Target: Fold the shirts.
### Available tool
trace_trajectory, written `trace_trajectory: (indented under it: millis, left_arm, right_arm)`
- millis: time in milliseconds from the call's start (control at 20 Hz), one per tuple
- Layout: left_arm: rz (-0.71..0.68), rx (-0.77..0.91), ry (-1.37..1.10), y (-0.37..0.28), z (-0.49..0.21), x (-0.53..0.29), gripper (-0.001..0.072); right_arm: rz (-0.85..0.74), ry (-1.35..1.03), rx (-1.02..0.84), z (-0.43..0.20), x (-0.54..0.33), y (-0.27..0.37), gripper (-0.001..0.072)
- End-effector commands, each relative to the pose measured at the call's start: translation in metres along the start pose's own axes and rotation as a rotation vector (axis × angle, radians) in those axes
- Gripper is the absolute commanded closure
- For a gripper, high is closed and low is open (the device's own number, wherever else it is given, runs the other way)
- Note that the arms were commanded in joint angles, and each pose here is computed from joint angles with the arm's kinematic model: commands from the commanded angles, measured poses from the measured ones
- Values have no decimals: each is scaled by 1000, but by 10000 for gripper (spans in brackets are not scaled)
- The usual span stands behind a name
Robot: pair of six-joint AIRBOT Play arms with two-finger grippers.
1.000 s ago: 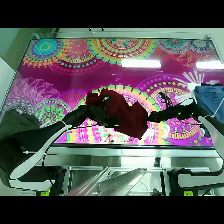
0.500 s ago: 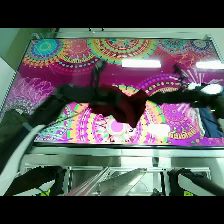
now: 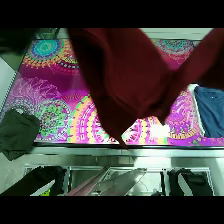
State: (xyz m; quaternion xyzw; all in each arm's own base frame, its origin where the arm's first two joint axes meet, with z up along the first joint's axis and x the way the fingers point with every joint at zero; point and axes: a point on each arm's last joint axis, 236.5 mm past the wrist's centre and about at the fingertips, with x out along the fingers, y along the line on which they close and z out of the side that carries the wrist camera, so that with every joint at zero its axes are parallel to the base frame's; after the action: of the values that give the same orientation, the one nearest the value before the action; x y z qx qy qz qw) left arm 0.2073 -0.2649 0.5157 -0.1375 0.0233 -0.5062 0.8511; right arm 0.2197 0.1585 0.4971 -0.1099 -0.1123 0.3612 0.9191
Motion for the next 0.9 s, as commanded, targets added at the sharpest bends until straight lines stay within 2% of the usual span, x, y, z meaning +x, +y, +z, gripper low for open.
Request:
trace_trajectory:
  millis: [0,100,300,350,500,600,700,750,800,850]
  left_arm:
    - [93,44,83,22,-10,1,690]
    - [234,4,236,86,-55,22,690]
    - [483,-227,564,232,-178,21,690]
    - [507,-301,625,261,-209,15,690]
    - [467,-485,714,323,-284,4,690]
    - [508,-574,765,364,-335,-11,690]
    - [518,-603,823,391,-372,-25,689]
    - [530,-620,835,402,-384,-31,685]
    - [548,-641,842,412,-392,-38,391]
    - [570,-663,844,420,-397,-46,27]
  right_arm:
    - [-37,16,-1,0,8,-19,696]
    - [39,141,148,-58,44,-37,696]
    - [225,402,430,-207,121,-49,695]
    - [266,459,496,-248,142,-44,695]
    - [348,607,658,-364,195,-11,695]
    - [395,691,740,-428,217,25,695]
    - [418,713,815,-460,235,53,693]
    - [399,704,832,-468,243,56,635]
    - [370,690,833,-469,248,51,473]
    - [338,675,835,-466,249,41,355]
